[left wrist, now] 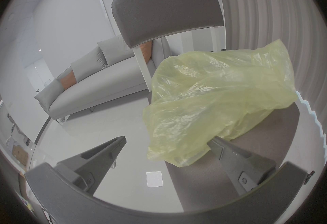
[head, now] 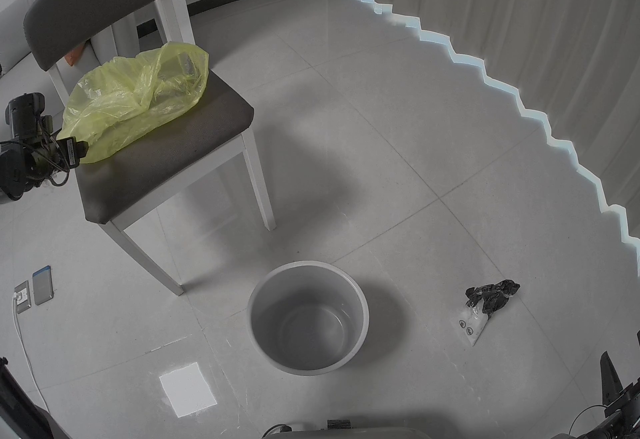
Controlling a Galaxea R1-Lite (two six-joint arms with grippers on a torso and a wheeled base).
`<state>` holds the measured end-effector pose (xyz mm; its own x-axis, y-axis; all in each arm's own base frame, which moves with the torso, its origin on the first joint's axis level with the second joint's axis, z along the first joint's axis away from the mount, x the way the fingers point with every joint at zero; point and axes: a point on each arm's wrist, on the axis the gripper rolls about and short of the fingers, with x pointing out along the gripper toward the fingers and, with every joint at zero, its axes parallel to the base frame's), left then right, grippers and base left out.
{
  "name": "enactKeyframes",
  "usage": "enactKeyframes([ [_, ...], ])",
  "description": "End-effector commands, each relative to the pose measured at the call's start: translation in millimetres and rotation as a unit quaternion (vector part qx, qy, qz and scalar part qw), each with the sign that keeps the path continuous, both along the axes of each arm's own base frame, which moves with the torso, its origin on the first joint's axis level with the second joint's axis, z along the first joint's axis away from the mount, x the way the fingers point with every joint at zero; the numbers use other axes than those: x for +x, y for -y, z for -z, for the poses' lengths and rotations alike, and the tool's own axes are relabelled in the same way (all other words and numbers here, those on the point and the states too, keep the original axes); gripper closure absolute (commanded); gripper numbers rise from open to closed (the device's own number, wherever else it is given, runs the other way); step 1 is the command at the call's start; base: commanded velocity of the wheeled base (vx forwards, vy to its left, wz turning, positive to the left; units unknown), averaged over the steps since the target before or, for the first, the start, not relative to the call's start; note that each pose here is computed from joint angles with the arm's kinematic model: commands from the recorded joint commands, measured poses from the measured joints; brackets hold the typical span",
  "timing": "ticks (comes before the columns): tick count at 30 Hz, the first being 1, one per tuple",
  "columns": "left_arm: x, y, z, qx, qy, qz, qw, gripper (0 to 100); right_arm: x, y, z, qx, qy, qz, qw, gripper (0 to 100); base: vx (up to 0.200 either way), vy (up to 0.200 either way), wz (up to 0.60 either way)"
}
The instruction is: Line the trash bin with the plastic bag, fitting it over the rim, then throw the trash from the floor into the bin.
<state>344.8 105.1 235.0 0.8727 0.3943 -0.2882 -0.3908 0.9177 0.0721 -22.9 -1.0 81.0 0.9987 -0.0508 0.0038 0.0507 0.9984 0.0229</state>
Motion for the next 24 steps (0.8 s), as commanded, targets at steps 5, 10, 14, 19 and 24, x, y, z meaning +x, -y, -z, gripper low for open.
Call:
enactKeyframes([
  [5,11,-21,-1,0.0,0.012,-0.021,0.9997,0,0,0,5,0.001,0.0,0.001,1.0,0,0.0,0.0,0.0],
  [10,18,-25,-5,0.002,0.021,-0.023,0.9995,0,0,0,5,0.001,0.0,0.002,1.0,0,0.0,0.0,0.0],
  [14,20,-26,-1,-0.002,0.017,-0.013,0.9998,100,0,0,5,0.001,0.0,0.002,1.0,0,0.0,0.0,0.0],
  [19,24,-27,1,-0.009,0.024,-0.008,0.9997,100,0,0,5,0.001,0.0,0.002,1.0,0,0.0,0.0,0.0],
  [24,23,-27,-5,-0.01,0.041,-0.008,0.9991,100,0,0,5,0.001,0.0,0.003,1.0,0,0.0,0.0,0.0],
])
